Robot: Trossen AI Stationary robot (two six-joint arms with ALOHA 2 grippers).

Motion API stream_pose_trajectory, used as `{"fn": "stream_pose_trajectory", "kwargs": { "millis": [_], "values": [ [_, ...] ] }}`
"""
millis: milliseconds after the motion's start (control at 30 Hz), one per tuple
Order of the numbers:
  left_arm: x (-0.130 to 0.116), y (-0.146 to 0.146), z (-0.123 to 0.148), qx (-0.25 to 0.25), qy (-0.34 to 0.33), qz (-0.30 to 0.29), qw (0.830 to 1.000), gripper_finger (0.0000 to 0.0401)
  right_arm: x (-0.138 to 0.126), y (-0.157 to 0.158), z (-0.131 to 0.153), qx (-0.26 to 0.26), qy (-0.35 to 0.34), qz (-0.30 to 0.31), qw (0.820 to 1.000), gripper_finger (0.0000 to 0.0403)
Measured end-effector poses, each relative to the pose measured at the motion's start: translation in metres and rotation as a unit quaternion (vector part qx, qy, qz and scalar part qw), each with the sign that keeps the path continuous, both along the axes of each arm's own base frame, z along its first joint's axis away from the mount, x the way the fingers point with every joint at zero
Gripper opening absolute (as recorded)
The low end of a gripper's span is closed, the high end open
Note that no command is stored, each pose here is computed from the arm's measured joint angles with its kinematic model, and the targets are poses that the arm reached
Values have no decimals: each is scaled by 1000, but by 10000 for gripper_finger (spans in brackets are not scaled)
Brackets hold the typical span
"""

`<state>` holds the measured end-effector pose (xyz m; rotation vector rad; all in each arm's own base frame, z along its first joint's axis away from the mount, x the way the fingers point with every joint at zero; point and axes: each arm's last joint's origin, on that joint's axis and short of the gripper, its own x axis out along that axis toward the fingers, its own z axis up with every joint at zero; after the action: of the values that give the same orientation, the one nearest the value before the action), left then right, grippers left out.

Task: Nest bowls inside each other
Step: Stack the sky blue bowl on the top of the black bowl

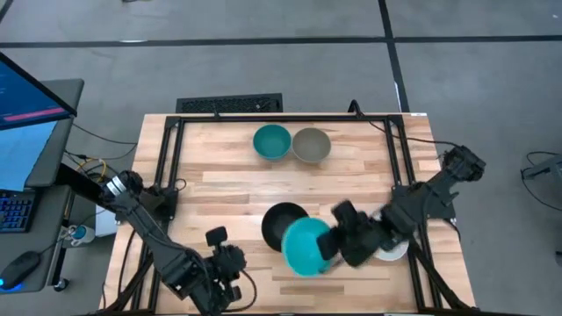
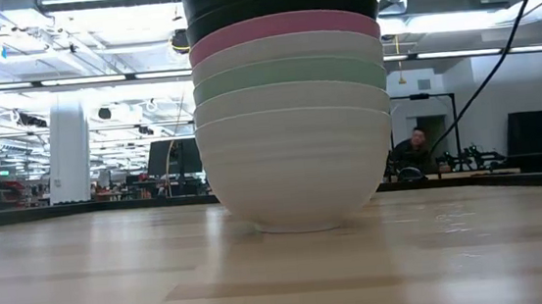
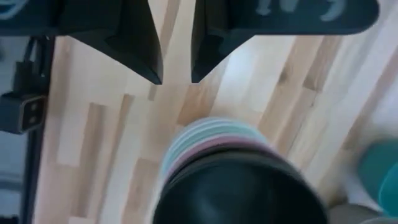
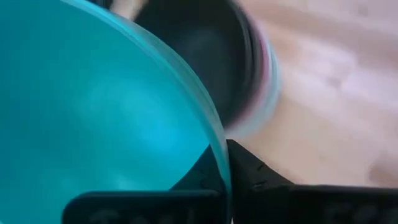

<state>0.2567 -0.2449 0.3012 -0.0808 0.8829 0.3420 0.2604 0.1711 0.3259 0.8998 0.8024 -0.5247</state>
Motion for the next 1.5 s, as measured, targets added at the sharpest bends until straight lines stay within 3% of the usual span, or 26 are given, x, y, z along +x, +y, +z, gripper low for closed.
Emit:
{"fn": "stream_pose_trajectory", "kwargs": {
  "millis": [267, 400, 567, 667, 867, 1033, 1233, 1500],
  "values": [
    [-30, 30, -10, -25, -97, 77, 992, 59, 34, -53, 5, -5, 10, 25, 1000, 40],
    [-49, 74, 4, -24, -140, 118, 983, 58, 38, -65, 5, 3, 18, 32, 999, 49],
    [-66, 140, 16, -39, -148, 128, 980, 58, 43, -64, -2, 12, 37, 47, 998, 51],
    [-66, 177, 22, -65, -168, 106, 978, 58, 52, -63, -17, 20, 67, 52, 996, 54],
    [-60, 239, 25, -82, -171, 22, 981, 58, 77, -66, -34, 42, 52, 41, 997, 96],
    [-49, 276, 11, -52, -107, -69, 991, 58, 81, -76, -28, 40, 20, 1, 999, 151],
    [-33, 317, 4, 2, -74, -168, 983, 58, 80, -84, -25, 32, 9, -57, 998, 217],
    [-11, 375, 4, -4, -55, -210, 976, 51, 79, -85, -23, 45, 4, -71, 996, 259]
  ]
}}
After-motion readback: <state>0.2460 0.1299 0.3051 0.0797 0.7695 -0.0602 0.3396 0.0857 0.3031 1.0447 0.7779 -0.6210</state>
